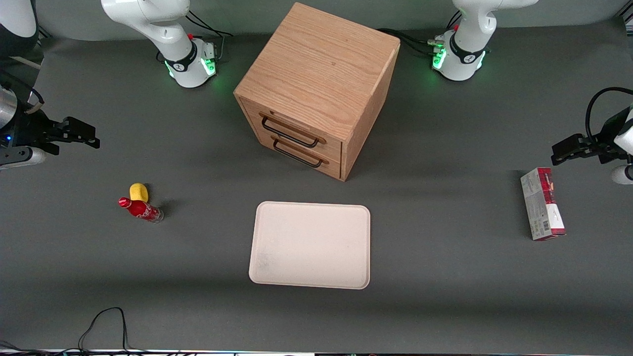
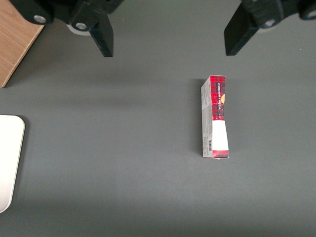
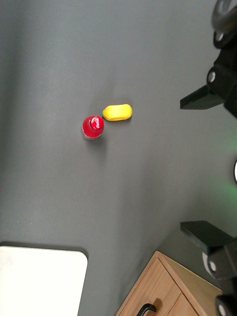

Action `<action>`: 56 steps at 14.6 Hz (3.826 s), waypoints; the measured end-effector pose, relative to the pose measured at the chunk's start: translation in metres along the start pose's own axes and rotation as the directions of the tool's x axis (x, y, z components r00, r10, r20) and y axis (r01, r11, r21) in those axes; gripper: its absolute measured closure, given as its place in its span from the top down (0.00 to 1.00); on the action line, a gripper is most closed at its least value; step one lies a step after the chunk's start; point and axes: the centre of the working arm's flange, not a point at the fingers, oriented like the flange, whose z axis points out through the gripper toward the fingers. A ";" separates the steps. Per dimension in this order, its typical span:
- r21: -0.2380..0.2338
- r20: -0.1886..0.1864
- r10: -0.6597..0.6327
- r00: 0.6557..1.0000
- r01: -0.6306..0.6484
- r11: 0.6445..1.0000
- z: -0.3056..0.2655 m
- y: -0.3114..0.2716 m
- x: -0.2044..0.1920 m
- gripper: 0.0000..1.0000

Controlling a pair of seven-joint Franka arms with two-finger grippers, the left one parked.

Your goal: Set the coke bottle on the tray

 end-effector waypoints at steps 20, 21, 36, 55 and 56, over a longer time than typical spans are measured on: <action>0.000 -0.002 0.015 1.000 -0.015 1.000 -0.019 0.092 -0.008 1.00; -0.002 0.009 0.014 1.000 -0.014 1.000 -0.022 0.101 -0.006 1.00; -0.013 0.042 -0.006 0.999 0.007 1.000 -0.022 0.094 0.016 1.00; -0.043 -0.007 -0.050 0.999 0.050 0.998 0.224 0.080 0.065 1.00; -0.044 -0.009 -0.057 0.998 0.056 0.997 0.234 0.076 0.063 1.00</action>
